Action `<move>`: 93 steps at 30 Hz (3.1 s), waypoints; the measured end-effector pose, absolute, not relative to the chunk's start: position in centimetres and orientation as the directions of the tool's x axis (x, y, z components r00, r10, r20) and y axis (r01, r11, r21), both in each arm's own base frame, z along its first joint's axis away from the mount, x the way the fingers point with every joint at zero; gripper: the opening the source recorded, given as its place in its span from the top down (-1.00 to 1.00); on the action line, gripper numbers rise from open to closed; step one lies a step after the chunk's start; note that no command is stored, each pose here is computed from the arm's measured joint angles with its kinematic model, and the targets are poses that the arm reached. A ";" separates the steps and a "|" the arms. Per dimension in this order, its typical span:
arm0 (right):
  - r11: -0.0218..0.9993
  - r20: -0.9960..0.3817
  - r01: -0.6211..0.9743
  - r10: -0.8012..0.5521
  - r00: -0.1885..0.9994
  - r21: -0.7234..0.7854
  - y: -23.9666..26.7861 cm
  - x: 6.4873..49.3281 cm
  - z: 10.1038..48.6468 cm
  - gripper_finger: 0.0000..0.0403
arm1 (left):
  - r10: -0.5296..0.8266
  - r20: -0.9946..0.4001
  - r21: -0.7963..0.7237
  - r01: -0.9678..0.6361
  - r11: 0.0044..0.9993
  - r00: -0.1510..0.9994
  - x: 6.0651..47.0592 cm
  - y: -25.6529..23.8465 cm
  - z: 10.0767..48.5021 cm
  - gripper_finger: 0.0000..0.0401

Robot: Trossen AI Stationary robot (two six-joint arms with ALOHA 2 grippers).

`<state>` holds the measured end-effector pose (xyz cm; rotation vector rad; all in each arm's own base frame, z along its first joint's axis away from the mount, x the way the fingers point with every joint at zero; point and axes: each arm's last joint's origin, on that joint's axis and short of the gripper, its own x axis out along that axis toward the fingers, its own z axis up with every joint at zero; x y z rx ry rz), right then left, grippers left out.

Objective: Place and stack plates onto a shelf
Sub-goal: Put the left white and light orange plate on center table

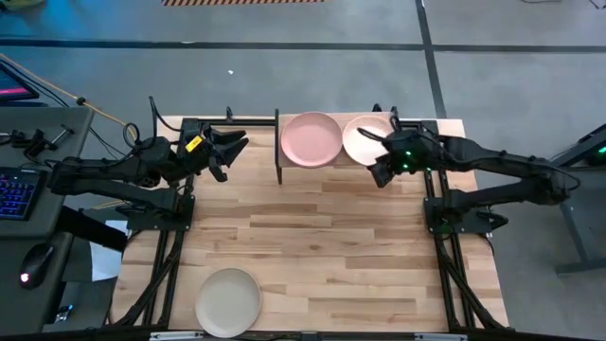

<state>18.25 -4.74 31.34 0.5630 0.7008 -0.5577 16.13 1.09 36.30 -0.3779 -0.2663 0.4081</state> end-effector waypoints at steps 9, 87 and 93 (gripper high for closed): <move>0.884 -0.858 0.463 -0.289 0.426 -0.068 -5.9 22.3 29.3 0.02 | 0.413 0.176 -0.444 -0.302 0.843 0.894 16.2 1.0 36.3 0.24; 0.927 -0.844 0.303 0.024 0.536 0.219 5.0 25.3 24.6 1.00 | 0.425 0.170 -0.413 -0.327 0.850 0.889 16.1 0.9 36.3 0.24; 0.928 -0.855 0.300 0.039 0.518 0.224 6.3 27.0 22.5 1.00 | 0.425 0.170 -0.413 -0.327 0.850 0.889 16.1 0.9 36.2 0.24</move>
